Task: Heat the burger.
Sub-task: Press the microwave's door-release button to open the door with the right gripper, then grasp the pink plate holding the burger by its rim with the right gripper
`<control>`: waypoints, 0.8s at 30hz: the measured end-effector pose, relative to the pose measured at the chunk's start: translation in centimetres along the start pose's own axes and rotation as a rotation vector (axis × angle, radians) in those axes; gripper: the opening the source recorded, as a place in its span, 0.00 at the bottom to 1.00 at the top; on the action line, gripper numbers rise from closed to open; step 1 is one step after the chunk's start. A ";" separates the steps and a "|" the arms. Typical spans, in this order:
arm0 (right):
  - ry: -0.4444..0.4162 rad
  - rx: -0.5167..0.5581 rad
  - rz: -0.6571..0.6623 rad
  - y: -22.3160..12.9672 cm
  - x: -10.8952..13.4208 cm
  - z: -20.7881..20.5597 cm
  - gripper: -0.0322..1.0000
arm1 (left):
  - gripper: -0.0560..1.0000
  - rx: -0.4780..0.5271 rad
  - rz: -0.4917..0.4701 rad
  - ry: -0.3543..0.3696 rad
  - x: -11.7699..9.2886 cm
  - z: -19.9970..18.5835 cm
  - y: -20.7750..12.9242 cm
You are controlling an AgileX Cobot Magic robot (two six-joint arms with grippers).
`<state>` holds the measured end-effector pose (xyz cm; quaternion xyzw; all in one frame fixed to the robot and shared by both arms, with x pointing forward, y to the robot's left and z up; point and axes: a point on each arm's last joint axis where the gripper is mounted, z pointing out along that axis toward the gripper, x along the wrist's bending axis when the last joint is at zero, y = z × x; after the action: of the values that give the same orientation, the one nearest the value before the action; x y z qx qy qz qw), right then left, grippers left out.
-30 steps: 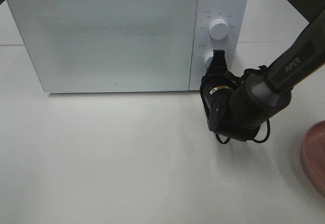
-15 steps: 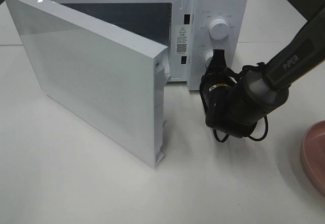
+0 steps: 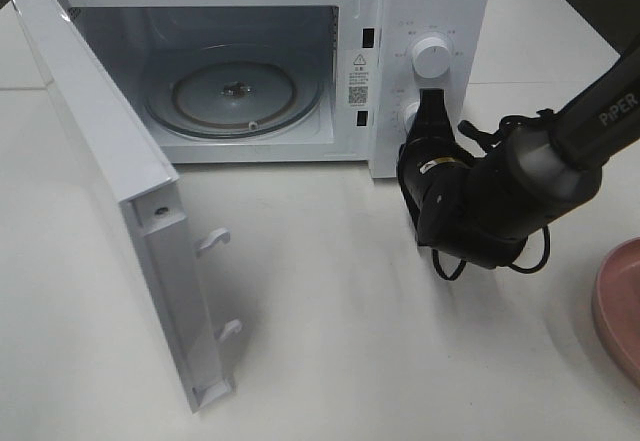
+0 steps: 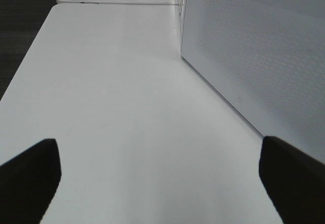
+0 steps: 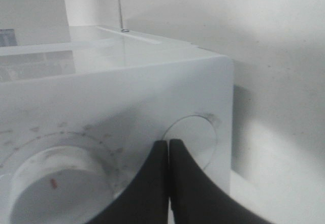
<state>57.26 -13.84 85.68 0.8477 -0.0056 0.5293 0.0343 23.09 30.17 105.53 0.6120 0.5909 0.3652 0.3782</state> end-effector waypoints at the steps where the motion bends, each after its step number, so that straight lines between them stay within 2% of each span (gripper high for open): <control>1: 0.000 0.000 0.000 0.0 0.0 0.0 0.04 | 0.98 0.000 0.000 0.000 0.0 0.0 0.0; 4: 0.007 0.001 -0.025 0.4 0.2 -0.7 0.04 | 0.98 0.000 0.000 0.000 0.0 0.0 0.0; 9: -0.029 0.017 -0.088 0.9 0.1 -1.8 0.04 | 0.98 0.000 0.000 0.000 0.0 0.0 0.0; 11: -0.069 0.059 -0.195 1.3 0.6 -3.2 0.04 | 0.98 0.000 0.000 0.000 0.0 0.0 0.0; 12: -0.069 0.059 -0.195 1.3 0.6 -3.2 0.04 | 0.98 0.000 0.000 0.000 0.0 0.0 0.0; 13: -0.092 0.091 -0.260 1.4 0.8 -4.0 0.04 | 0.98 0.000 0.000 0.000 0.0 0.0 0.0; 15: -0.107 0.110 -0.300 1.5 0.9 -4.4 0.04 | 0.98 0.000 0.000 0.000 0.0 0.0 0.0; 16: -0.134 0.156 -0.375 1.5 1.1 -5.2 0.04 | 0.98 0.000 0.000 0.000 0.0 0.0 0.0; 17: -0.134 0.156 -0.375 1.5 1.1 -5.2 0.04 | 0.98 0.000 0.000 0.000 0.0 0.0 0.0; 19: -0.158 0.235 -0.509 1.5 1.8 -6.4 0.04 | 0.98 0.000 0.000 0.000 0.0 0.0 0.0; 20: -0.158 0.235 -0.509 1.5 1.8 -6.4 0.04 | 0.98 0.000 0.000 0.000 0.0 0.0 0.0; 21: -0.172 0.290 -0.592 1.4 2.1 -7.0 0.04 | 0.98 0.000 0.000 0.000 0.0 0.0 0.0; 23: -0.179 0.318 -0.635 1.4 2.3 -7.2 0.04 | 0.98 0.000 0.000 0.000 0.0 0.0 0.0; 24: -0.195 0.369 -0.708 1.5 2.5 -7.6 0.05 | 0.98 0.000 0.000 0.000 0.0 0.0 0.0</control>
<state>51.43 -14.81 91.32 0.8354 0.3784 0.3939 0.0609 23.09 30.17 105.53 0.6120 0.5909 0.3652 0.3782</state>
